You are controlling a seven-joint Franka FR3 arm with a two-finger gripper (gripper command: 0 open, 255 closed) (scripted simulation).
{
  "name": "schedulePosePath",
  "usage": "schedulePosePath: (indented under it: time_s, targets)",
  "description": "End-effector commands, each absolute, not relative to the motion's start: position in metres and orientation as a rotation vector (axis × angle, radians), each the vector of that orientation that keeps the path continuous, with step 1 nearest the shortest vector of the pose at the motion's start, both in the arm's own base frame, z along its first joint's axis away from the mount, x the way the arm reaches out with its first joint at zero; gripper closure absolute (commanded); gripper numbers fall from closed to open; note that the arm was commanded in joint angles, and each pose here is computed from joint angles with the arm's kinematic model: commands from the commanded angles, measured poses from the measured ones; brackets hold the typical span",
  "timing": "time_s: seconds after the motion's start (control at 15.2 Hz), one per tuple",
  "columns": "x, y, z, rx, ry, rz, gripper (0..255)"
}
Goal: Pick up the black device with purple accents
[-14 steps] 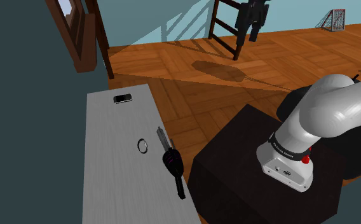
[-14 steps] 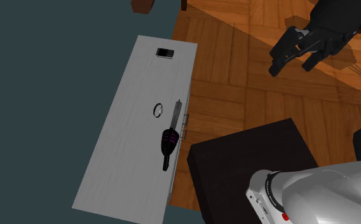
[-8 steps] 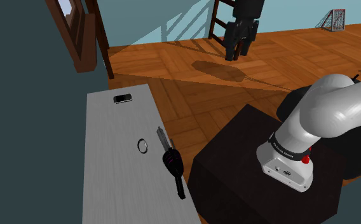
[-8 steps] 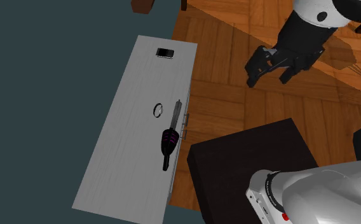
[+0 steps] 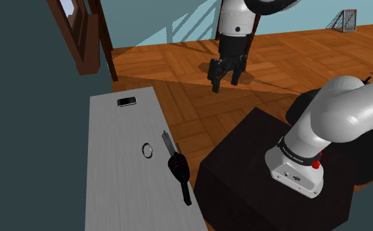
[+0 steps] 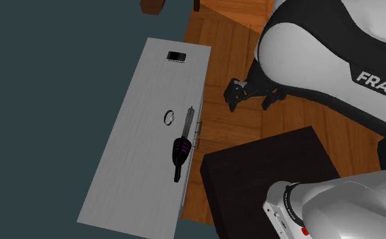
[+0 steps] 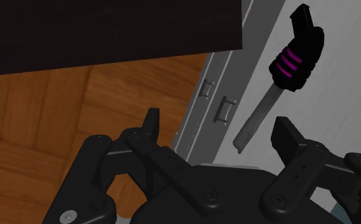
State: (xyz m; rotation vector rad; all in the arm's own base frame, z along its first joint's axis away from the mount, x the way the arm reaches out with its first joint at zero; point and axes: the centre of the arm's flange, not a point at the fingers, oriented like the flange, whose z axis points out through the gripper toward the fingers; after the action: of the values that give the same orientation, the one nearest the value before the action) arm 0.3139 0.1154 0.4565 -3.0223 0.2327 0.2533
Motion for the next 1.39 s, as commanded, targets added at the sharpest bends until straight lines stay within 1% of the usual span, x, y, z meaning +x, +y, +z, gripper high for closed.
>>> schedulePosePath:
  time_s: [0.0,1.32]
  targets:
    - [0.317,0.133,0.437,-3.023,0.274,0.255,0]
    - [0.361,0.289,0.225,-3.01,0.656,0.299,0]
